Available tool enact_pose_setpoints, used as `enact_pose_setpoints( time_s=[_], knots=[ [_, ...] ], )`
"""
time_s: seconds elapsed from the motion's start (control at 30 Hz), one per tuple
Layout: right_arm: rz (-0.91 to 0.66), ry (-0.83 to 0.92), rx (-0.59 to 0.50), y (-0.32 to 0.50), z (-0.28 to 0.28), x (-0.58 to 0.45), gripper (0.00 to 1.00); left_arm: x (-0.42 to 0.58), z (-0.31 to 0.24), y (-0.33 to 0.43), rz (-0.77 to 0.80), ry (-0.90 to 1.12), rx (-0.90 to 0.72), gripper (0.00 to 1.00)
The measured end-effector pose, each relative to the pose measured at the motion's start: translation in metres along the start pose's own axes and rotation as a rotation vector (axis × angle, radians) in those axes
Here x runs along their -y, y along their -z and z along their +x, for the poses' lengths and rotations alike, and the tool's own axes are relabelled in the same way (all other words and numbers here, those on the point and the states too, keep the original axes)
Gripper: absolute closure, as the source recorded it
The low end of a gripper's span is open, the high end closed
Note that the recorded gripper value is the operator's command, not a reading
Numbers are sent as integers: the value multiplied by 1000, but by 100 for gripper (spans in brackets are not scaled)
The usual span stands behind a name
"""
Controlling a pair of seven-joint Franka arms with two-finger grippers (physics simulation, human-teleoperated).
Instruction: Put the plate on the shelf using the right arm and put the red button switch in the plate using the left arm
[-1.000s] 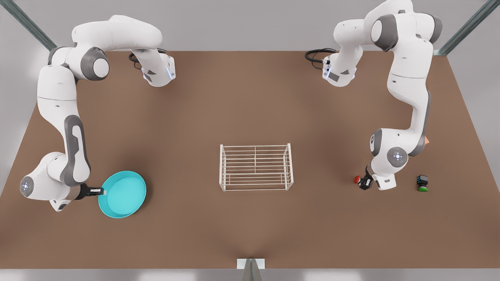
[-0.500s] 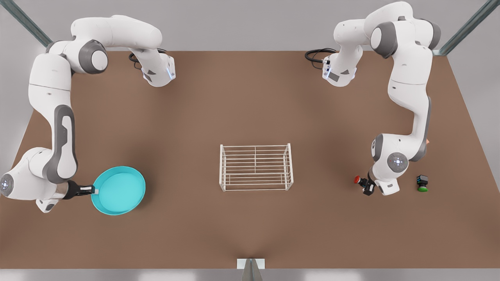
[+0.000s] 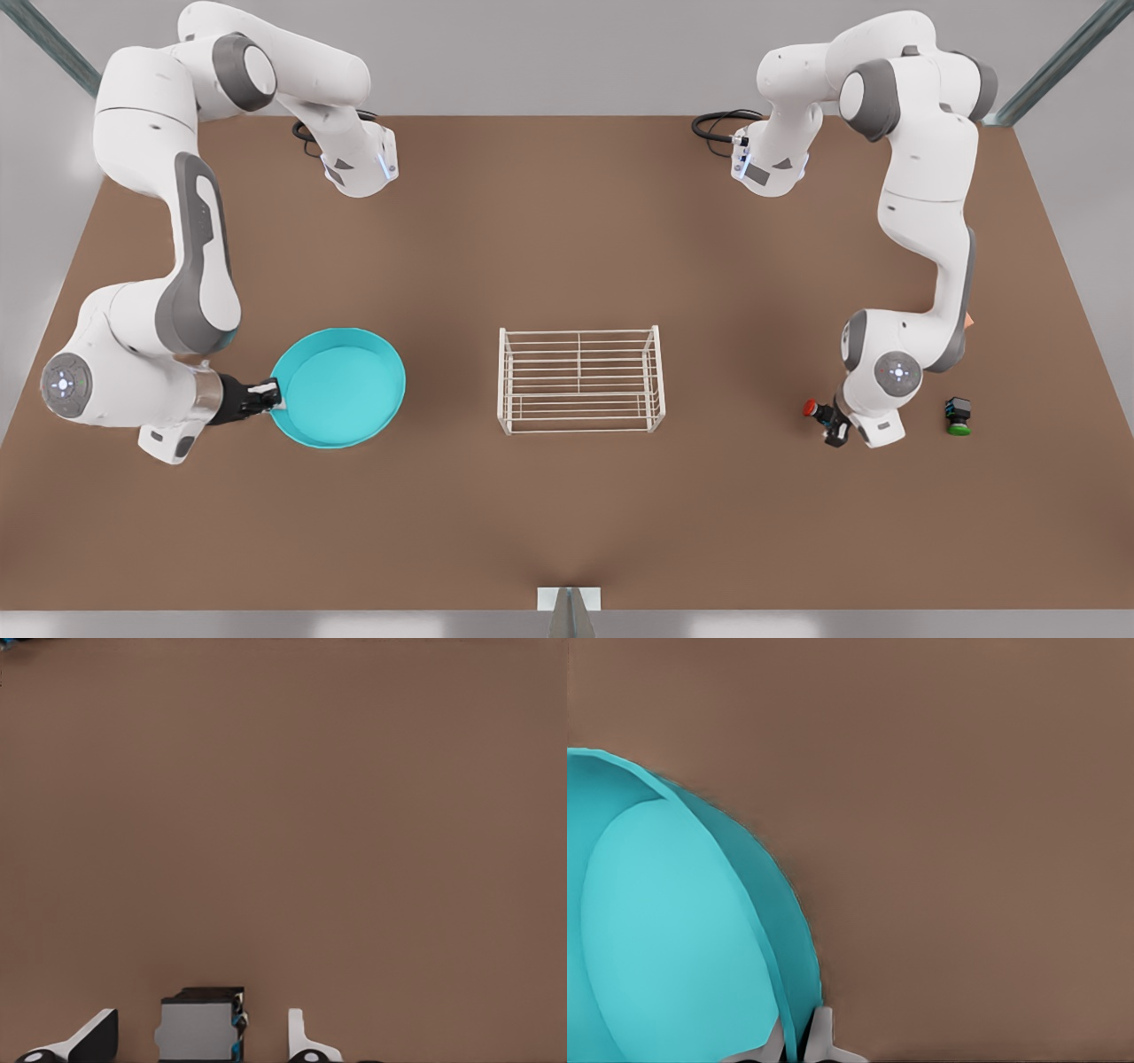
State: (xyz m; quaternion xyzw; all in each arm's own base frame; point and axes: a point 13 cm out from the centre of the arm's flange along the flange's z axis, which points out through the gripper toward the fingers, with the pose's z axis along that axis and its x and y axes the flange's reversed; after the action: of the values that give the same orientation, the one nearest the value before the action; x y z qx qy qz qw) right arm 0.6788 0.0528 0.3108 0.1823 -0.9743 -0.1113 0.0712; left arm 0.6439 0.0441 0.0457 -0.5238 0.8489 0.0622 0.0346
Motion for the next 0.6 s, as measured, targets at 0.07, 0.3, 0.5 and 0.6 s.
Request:
enact_pose_setpoints(
  time_s=[0.07, 0.3, 0.5, 0.6],
  knots=[
    [-1, 8, -21, -2, -3, -31, 77, 0, -2, -1, -1, 0, 5, 6],
    [21, 34, -64, -30, -24, -172, 77, -1, -5, -1, -4, -3, 18, 46],
    [61, -35, -50, -58, -36, -260, 77, -3, -8, -1, -7, 3, 22, 49],
    [85, -82, -40, -82, -41, -296, 77, -4, -9, -3, -10, 6, 22, 44]
  ],
)
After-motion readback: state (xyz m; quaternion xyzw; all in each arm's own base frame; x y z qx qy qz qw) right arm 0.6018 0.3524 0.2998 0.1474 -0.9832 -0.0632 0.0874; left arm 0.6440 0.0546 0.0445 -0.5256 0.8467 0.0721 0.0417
